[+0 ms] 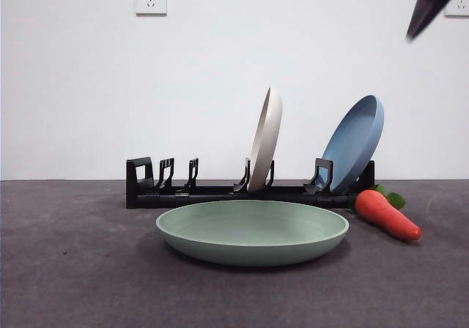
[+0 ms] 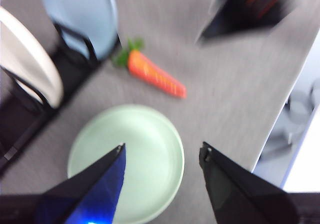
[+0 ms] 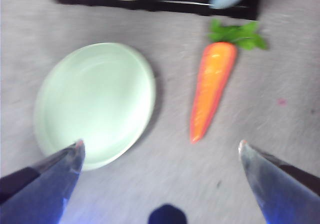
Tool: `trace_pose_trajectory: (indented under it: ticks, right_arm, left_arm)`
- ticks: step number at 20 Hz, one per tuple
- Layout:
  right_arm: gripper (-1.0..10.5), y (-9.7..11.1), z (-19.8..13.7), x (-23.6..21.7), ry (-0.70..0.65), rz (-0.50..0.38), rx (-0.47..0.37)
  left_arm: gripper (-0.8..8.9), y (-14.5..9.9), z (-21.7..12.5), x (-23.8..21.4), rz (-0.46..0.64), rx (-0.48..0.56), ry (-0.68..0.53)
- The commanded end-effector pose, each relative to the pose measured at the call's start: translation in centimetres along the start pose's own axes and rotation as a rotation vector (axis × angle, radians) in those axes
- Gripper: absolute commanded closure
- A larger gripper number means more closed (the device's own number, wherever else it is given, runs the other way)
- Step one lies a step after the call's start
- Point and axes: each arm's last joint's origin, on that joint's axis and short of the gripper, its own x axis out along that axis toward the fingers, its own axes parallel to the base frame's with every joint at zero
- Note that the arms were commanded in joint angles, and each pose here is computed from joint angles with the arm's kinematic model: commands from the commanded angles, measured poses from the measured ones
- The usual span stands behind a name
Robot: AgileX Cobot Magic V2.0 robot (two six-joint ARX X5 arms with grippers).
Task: Take the green plate from the plate rack,put the plate on the table,take the carrot from the table,put the carrot in the plate
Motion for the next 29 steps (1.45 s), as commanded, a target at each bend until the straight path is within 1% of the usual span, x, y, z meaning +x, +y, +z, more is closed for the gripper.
trace_pose_trajectory:
  ticks: [1,3,5,6,8,10,12,14,16,17,19,25,26,27,28,29]
  right_arm:
    - [2.6,-1.1,1.1,3.0,0.03,-0.035,0.03]
    - [2.6,-2.0,1.7,5.9,0.059,-0.046,0.039]
    - [2.6,-2.7,2.0,8.9,0.088,-0.045,0.043]
    - [2.6,-2.9,2.0,10.4,0.101,-0.063,0.038]
    - [2.6,-3.0,1.9,13.1,0.12,-0.102,0.015]
    - [2.6,-3.0,1.8,15.2,0.131,-0.111,-0.004]
    - [2.6,-2.8,1.7,16.9,0.119,-0.156,-0.03]
    - [2.6,-2.8,1.8,18.0,0.101,-0.19,-0.047]
    - [2.6,-2.9,1.7,18.7,0.089,-0.199,-0.05]
    - [2.9,-3.0,1.8,19.0,0.082,-0.212,-0.052]
    - [3.6,-3.1,1.8,19.3,0.067,-0.213,-0.051]
    - [3.7,-3.4,1.6,20.2,0.064,-0.214,-0.032]
    - [4.3,-3.4,1.6,20.4,0.066,-0.212,-0.031]
    - [4.6,-3.4,1.6,20.4,0.065,-0.212,-0.031]
    - [4.6,-3.4,1.6,20.4,0.062,-0.211,-0.031]
    - [5.0,-3.4,1.6,20.4,0.059,-0.211,-0.028]
  left_arm:
    - [5.61,0.5,-0.1,-4.1,-0.001,-0.061,-0.121]
    - [5.61,0.9,-0.4,-6.8,-0.004,-0.082,-0.196]
    - [5.61,1.1,-0.7,-8.5,-0.005,-0.089,-0.242]
    - [5.61,1.2,-0.8,-9.0,-0.007,-0.099,-0.256]
    - [5.61,1.3,-0.9,-9.6,-0.01,-0.118,-0.271]
    - [5.61,1.3,-1.0,-9.6,-0.011,-0.127,-0.271]
    - [5.61,1.3,-1.0,-9.6,-0.013,-0.14,-0.269]
    - [5.61,1.3,-1.0,-9.6,-0.013,-0.141,-0.268]
    - [5.61,1.3,-1.0,-9.6,-0.013,-0.143,-0.262]
    - [5.61,1.3,-1.1,-9.6,-0.013,-0.142,-0.257]
    - [5.61,1.3,-1.1,-9.6,-0.013,-0.142,-0.253]
    - [5.61,1.3,-1.1,-9.6,-0.013,-0.142,-0.254]
    - [5.61,1.3,-1.1,-9.6,-0.013,-0.142,-0.254]
    - [5.61,1.3,-1.1,-9.6,-0.013,-0.142,-0.254]
    - [5.61,1.3,-1.1,-9.6,-0.013,-0.142,-0.254]
    - [5.61,1.3,-1.1,-9.6,-0.012,-0.142,-0.254]
